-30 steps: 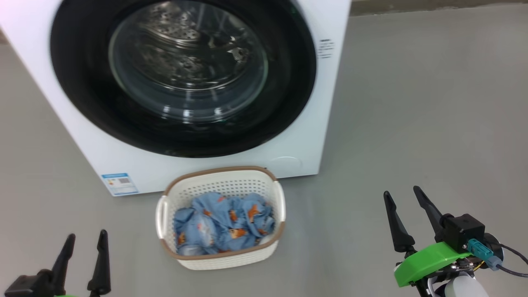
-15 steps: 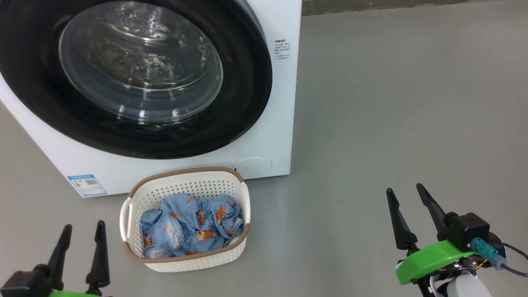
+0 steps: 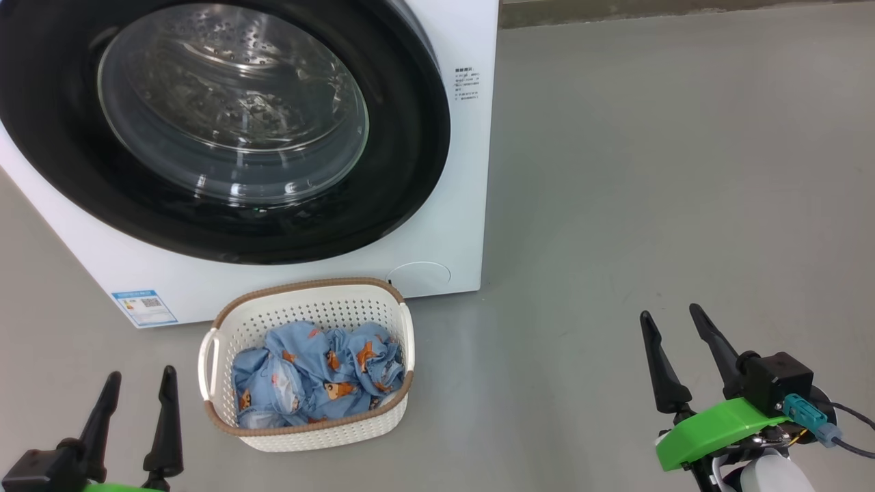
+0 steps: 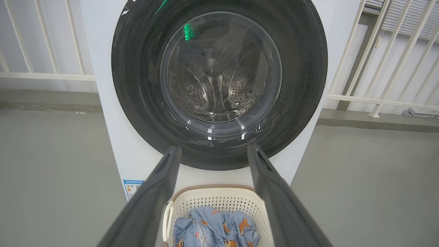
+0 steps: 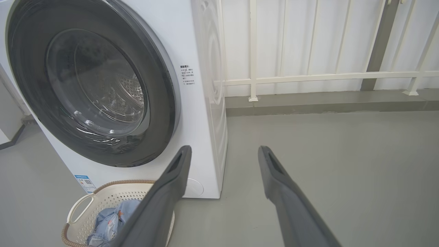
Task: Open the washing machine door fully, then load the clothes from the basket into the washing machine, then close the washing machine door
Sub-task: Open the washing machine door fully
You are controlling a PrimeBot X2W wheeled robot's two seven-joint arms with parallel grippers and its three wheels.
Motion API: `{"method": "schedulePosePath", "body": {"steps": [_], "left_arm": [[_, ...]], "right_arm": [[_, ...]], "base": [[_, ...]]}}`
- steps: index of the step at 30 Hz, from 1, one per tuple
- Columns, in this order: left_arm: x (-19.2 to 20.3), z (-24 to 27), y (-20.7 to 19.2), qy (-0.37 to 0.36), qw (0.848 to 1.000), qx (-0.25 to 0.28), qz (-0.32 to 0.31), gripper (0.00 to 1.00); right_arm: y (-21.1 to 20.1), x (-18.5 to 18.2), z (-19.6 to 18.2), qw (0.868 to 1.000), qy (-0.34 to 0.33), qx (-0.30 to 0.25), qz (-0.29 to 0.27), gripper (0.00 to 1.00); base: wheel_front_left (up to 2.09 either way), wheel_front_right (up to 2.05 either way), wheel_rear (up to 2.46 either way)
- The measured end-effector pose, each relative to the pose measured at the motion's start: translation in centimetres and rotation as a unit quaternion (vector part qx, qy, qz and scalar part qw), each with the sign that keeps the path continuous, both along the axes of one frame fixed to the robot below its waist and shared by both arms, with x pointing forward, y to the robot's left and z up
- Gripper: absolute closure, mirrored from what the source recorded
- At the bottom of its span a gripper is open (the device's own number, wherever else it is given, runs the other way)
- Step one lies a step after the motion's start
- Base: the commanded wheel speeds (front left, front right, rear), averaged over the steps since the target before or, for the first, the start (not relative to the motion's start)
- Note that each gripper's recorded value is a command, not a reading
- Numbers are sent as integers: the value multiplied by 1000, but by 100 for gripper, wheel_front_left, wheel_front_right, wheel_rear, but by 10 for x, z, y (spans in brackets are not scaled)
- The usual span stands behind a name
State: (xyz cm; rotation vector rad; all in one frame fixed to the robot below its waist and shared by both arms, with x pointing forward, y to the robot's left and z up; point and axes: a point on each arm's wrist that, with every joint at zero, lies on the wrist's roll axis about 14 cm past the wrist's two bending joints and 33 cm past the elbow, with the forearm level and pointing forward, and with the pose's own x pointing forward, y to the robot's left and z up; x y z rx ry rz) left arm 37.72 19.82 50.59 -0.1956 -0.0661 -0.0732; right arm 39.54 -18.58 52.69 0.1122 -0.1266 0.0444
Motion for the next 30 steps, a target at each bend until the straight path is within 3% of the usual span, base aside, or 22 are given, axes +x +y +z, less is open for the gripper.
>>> {"method": "schedulePosePath", "body": {"steps": [15, 21, 24, 29, 30], "left_arm": [[-1, -5, -10, 6, 1000, -6, -9, 0], [0, -12, -11, 16, 1000, -7, -12, 0], [1, -16, -11, 22, 1000, -8, -12, 0], [2, -23, -12, 33, 999, -10, -15, 0], [2, -24, -12, 35, 999, -11, -16, 0]], "right_arm": [[-5, 18, 28, 997, -42, 60, -7, 0], [-20, 31, 43, 986, -68, 149, -24, 0], [-24, 40, 47, 973, -78, 218, -27, 0], [-29, 58, 47, 929, -81, 360, -28, 0], [-30, 63, 47, 919, -78, 386, -26, 11]], "base": [[0, 0, 0], [0, 0, 0], [0, 0, 0], [0, 0, 0], [0, 0, 0]]}}
